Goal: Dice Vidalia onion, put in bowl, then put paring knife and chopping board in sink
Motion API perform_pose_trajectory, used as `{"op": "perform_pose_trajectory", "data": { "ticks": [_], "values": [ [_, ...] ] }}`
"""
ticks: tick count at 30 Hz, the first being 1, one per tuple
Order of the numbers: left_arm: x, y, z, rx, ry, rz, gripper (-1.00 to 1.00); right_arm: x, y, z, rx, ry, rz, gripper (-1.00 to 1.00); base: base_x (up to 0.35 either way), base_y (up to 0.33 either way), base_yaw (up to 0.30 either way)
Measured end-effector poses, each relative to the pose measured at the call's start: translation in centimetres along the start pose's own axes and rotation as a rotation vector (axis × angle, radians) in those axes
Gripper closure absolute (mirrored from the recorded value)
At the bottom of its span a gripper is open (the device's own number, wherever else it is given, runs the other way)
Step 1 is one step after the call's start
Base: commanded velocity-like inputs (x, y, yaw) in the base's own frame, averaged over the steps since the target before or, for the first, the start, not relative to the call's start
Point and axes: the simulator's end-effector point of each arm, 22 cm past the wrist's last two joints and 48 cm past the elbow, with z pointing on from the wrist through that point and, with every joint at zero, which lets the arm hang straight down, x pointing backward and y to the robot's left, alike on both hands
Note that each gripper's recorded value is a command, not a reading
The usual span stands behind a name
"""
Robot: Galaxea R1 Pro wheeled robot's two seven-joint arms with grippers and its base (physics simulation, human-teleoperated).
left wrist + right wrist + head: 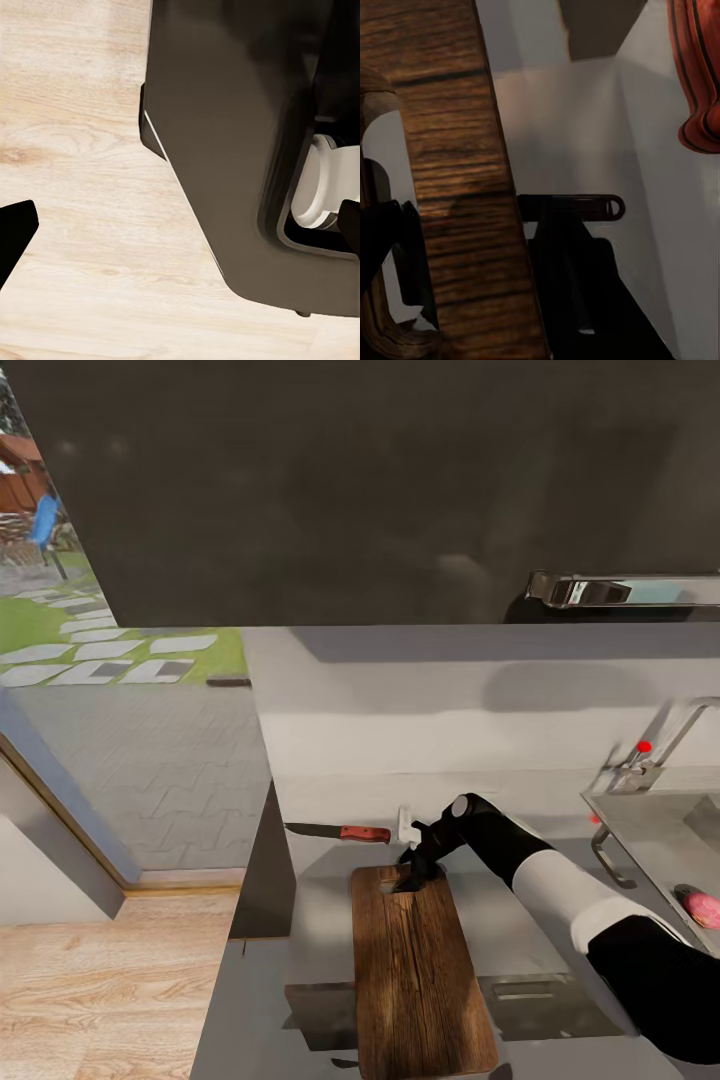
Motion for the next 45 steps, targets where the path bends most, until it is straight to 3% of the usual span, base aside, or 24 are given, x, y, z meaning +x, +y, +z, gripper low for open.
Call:
{"op": "perform_pose_trajectory", "data": {
  "ticks": [32,33,36,45],
  "values": [
    [-0.1,0.0,0.0,0.003,-0.002,0.000,-1.00,-3.2,2.0,2.0,-0.033,-0.029,-0.002,1.00,0.000,0.000,0.000],
    [-0.2,-0.1,0.0,0.005,-0.004,0.001,-1.00,-2.9,2.0,1.8,-0.040,-0.023,0.067,1.00,0.000,0.000,0.000],
    [-0.2,-0.1,0.0,0.004,-0.005,0.001,-1.00,-2.6,2.0,1.7,-0.044,-0.016,0.118,1.00,0.000,0.000,0.000],
    [-0.2,0.0,0.0,0.003,-0.005,0.000,-1.00,-2.9,1.7,0.9,-0.048,-0.007,0.189,1.00,0.000,0.000,0.000]
  ]
}}
